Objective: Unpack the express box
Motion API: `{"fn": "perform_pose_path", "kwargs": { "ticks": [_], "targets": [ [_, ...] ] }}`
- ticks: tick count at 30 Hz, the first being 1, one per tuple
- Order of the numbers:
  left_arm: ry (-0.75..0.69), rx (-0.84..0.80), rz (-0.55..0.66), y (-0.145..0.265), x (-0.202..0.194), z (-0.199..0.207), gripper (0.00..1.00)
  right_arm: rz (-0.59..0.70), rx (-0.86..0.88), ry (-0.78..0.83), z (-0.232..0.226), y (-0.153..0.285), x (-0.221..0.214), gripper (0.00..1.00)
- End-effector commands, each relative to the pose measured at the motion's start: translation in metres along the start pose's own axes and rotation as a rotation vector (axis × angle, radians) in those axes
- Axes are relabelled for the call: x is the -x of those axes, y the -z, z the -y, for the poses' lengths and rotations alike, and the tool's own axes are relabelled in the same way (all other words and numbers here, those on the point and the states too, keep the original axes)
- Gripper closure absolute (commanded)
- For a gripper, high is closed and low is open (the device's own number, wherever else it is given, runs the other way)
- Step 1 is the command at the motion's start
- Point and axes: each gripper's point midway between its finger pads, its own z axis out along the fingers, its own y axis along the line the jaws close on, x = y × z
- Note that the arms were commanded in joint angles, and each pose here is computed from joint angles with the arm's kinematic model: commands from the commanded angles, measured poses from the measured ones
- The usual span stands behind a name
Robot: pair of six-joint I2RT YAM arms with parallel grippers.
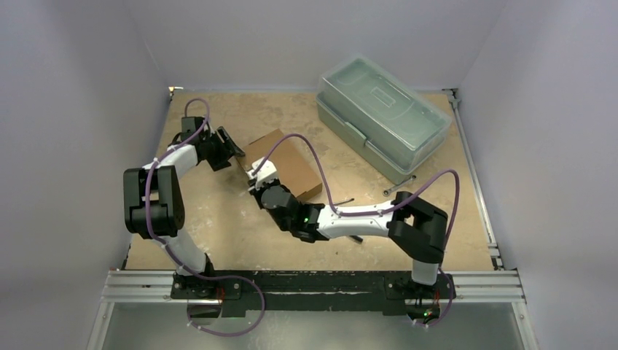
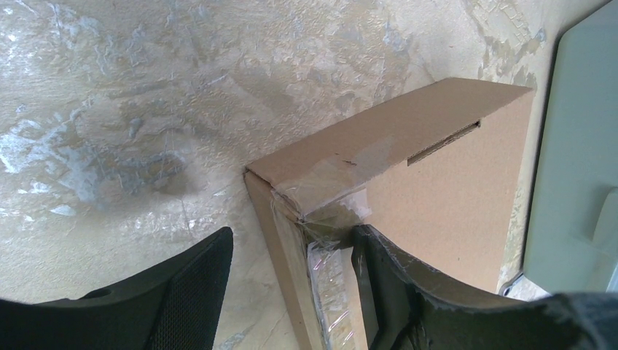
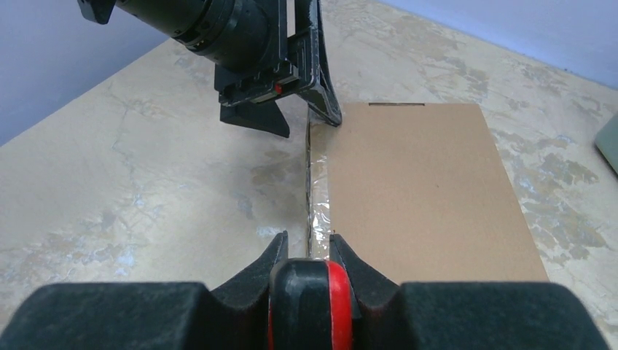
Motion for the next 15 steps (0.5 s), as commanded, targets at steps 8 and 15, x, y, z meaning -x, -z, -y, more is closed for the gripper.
{"fn": "perform_pose_path", "kwargs": {
  "ticks": [8,15],
  "targets": [
    [-0.026,0.073,0.054,-0.001,0.015,-0.019,0.4,0.002,0.001,-0.046,0.001,0.036,0.003,1.0],
    [-0.027,0.079,0.054,-0.001,0.015,-0.022,0.4,0.003,0.007,-0.055,0.001,0.051,-0.007,1.0]
  ]
}}
